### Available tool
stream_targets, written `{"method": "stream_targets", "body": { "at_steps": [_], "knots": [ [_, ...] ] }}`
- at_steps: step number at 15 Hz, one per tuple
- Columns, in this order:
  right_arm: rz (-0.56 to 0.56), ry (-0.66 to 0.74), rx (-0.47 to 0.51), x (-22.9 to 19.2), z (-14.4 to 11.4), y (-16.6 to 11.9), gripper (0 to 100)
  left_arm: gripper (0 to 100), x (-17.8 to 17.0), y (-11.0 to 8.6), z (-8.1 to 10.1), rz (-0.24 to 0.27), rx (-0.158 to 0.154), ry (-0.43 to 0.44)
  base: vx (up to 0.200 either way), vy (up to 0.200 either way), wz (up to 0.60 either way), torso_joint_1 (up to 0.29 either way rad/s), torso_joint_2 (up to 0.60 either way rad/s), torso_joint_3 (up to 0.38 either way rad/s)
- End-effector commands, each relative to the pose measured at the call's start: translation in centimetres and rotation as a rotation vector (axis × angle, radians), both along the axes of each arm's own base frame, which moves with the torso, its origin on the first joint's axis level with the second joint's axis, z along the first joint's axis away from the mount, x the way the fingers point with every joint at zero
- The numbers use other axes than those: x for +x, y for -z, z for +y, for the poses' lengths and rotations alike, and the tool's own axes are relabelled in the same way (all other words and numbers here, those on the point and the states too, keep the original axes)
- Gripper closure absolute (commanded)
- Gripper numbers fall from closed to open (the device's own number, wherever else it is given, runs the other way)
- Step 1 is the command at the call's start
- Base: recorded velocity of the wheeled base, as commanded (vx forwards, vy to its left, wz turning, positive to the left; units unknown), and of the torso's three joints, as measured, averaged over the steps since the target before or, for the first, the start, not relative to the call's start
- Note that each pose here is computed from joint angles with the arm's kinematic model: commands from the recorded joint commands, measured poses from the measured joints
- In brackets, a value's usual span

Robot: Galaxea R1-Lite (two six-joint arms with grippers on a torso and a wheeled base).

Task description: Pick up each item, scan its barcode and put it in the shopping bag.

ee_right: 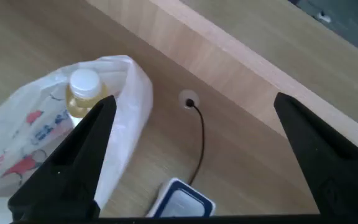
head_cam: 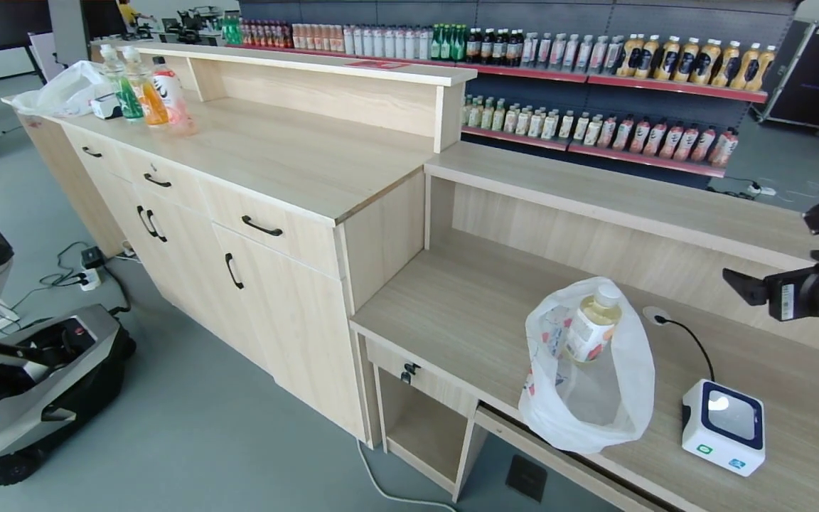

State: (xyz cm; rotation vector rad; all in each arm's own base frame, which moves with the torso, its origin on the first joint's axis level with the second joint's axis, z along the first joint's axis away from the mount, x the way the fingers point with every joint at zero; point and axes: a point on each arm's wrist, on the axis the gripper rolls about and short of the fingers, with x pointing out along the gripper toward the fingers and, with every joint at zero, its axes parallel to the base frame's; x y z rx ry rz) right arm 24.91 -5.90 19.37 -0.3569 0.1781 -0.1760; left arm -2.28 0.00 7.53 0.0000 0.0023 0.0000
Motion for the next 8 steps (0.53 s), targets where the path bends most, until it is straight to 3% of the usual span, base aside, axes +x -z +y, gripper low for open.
{"method": "stream_targets", "body": {
  "at_steps": [1, 4, 7, 8],
  "knots": [
    [-0.129, 0.170, -0.060, -5.8, -0.9, -4.0, 0, 0, 0.0, 0.0, 0.0, -0.001, 0.000, -0.002, 0.000, 0.000, -0.60, 0.002, 0.00, 0.002],
    [-0.064, 0.297, -0.047, -7.3, -2.7, -3.5, 0, 0, 0.0, 0.0, 0.0, -0.001, 0.000, -0.002, 0.000, 0.000, -0.60, 0.002, 0.00, 0.001],
    [0.036, 0.319, 0.018, -5.1, -4.6, -0.4, 0, 0, 0.0, 0.0, 0.0, -0.001, 0.000, -0.002, 0.000, 0.000, -0.60, -0.001, 0.00, 0.004],
    [0.044, 0.296, 0.078, -3.8, -5.2, 1.0, 0, 0, 0.0, 0.0, 0.0, -0.001, 0.000, -0.002, 0.000, 0.000, 0.00, 0.000, 0.00, 0.000]
  ]
}}
